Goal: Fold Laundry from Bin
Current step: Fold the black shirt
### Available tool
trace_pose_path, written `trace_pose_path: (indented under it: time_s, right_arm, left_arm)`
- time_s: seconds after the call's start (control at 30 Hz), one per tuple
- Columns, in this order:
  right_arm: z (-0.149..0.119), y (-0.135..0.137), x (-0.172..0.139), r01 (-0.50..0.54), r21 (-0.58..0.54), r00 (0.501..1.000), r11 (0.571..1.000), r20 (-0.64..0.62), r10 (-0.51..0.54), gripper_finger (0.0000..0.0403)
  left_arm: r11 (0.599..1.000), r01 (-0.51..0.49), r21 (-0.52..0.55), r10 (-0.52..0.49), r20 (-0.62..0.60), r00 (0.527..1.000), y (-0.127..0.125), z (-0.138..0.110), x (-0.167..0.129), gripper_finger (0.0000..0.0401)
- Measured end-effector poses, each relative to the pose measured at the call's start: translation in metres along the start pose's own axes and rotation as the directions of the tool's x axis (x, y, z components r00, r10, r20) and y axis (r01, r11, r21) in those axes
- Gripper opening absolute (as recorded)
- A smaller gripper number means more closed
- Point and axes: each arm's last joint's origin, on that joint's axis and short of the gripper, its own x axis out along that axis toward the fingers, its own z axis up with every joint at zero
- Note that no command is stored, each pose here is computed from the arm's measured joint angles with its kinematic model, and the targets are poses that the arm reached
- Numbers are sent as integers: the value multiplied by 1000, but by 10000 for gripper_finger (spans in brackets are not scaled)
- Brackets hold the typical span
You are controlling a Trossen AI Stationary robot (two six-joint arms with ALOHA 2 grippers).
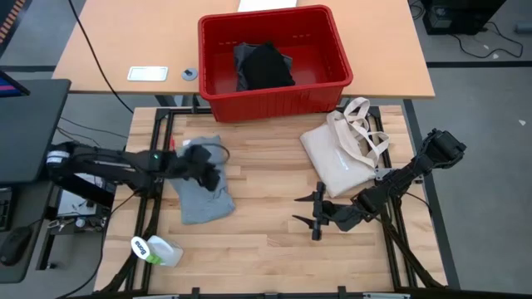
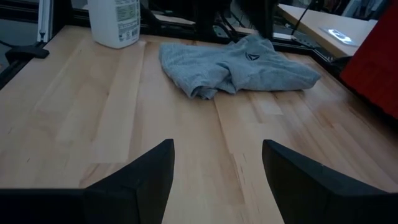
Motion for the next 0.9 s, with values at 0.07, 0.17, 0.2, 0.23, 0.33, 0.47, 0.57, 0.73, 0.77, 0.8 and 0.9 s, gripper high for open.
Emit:
trace_pose_path:
  time_s: [0.07, 0.17, 0.2, 0.23, 0.33, 0.47, 0.57, 0.73, 0.77, 0.8, 0.9]
  right_arm:
    - [0, 0, 0, 2, 1, 1000, 1000, 1, -2, 250]
    - [1, 0, 0, 3, 9, 1000, 1000, 11, -3, 250]
    - [3, -1, 1, 6, 25, 1000, 1000, 24, -7, 250]
    - [5, -1, 1, 14, 46, 999, 999, 43, -16, 250]
    - [16, -7, 4, 57, 112, 989, 992, 129, -71, 250]
    - [35, -15, 7, 7, 123, 962, 992, 271, -40, 250]
    - [41, -17, 9, -104, 91, 941, 990, 330, 69, 250]
    - [42, -25, 16, -206, 185, 931, 961, 339, 135, 250]
    - [41, -26, 19, -214, 222, 931, 951, 342, 130, 250]
    - [40, -27, 21, -218, 250, 932, 943, 341, 125, 250]
    - [35, -24, 33, -205, 324, 932, 924, 354, 82, 250]
  left_arm:
    - [998, -1, 60, 0, 13, 1000, -7, -12, 9, 155]
    - [987, 57, 153, -88, 201, 976, -33, -20, 11, 155]
    - [976, 93, 195, -147, 289, 946, -45, -21, 7, 155]
    - [960, 120, 254, -210, 367, 906, -58, -21, 1, 155]
    - [885, 141, 444, -389, 538, 748, -89, -17, -19, 155]
    - [800, 73, 596, -535, 653, 536, -110, -12, -51, 155]
    - [767, 88, 636, -576, 621, 531, -114, -21, -56, 155]
    - [697, 92, 712, -580, 482, 657, -115, -42, -42, 155]
    - [693, 82, 716, -572, 478, 667, -114, -42, -40, 155]
    - [699, 75, 712, -563, 482, 671, -114, -41, -39, 155]
    - [702, 71, 709, -555, 482, 678, -113, -41, -38, 155]
